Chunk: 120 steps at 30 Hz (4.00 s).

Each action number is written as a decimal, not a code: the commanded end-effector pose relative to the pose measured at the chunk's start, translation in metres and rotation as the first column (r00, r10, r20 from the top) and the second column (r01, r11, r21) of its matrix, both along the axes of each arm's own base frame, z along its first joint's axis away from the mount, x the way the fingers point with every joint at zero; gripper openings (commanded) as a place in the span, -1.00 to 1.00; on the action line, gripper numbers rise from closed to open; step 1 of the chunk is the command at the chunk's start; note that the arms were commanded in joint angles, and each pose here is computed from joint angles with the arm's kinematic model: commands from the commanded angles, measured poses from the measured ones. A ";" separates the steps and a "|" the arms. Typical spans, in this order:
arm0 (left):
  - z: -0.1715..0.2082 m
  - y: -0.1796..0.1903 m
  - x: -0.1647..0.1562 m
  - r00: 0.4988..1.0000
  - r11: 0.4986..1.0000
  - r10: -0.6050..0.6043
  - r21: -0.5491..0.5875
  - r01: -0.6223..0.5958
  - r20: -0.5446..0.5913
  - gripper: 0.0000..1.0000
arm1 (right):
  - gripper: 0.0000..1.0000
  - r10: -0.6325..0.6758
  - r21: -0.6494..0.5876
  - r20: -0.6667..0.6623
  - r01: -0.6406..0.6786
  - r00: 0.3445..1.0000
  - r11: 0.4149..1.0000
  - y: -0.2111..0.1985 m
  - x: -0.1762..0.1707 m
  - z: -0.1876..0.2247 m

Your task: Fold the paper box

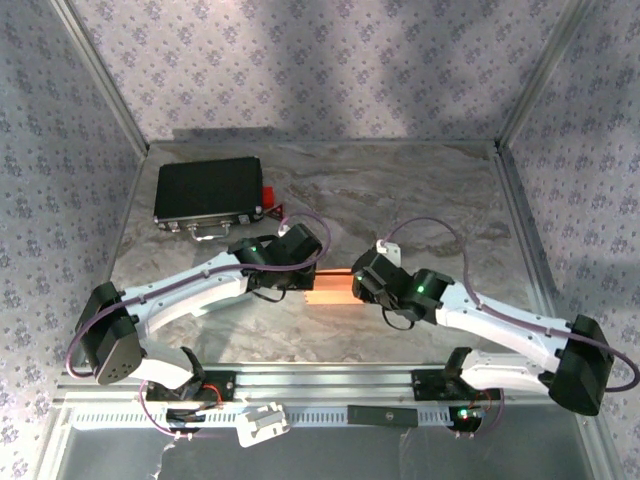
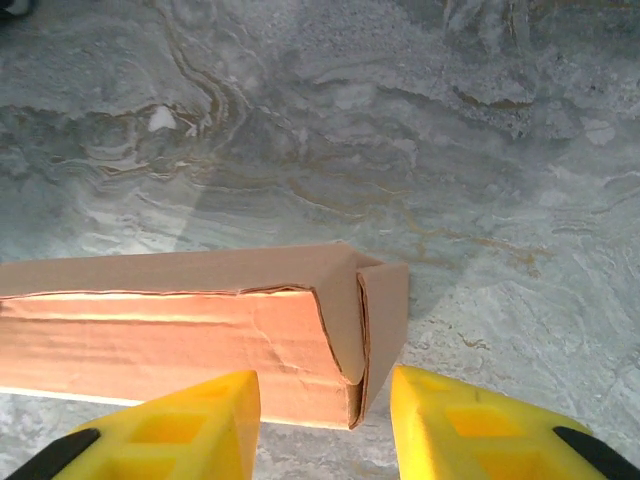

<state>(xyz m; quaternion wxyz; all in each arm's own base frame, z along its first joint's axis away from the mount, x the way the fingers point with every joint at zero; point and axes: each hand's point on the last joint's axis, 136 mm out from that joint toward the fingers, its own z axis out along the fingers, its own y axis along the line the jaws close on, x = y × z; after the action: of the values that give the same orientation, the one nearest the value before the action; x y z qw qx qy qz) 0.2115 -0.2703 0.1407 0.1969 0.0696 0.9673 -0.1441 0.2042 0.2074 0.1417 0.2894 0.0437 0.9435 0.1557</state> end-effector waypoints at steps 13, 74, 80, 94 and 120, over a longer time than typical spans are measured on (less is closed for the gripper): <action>-0.007 0.003 -0.006 1.000 0.999 -0.006 0.036 0.006 -0.019 -1.00 | -0.07 -0.166 0.240 0.030 0.154 0.986 0.959 -0.011 0.003 0.045; 0.017 -0.010 -0.012 0.997 1.000 -0.002 0.021 0.000 0.081 -0.42 | 0.20 -0.455 0.528 -0.603 0.755 0.655 0.388 -0.013 0.001 -0.042; 0.055 -0.014 -0.016 0.991 0.986 0.037 -0.164 -0.015 0.132 -0.07 | 0.18 -0.462 0.521 -0.593 0.752 0.659 0.403 -0.014 0.001 -0.045; 0.031 -0.007 0.011 0.985 0.899 0.174 -0.405 -0.166 -0.017 -0.04 | 0.17 -0.462 0.520 -0.585 0.745 0.667 0.417 -0.014 0.001 -0.046; -0.040 0.018 -0.002 0.964 0.911 0.247 -0.316 -0.265 -0.095 -0.32 | 0.26 -0.445 0.520 -0.576 0.728 0.685 0.447 -0.021 0.000 -0.040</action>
<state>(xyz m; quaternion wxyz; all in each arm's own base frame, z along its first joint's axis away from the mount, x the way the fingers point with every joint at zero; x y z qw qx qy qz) 0.2147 -0.2666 0.1139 0.2051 -0.0818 0.9276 -0.3012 0.2091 0.1958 0.1051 0.0995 0.5175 0.7474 0.4046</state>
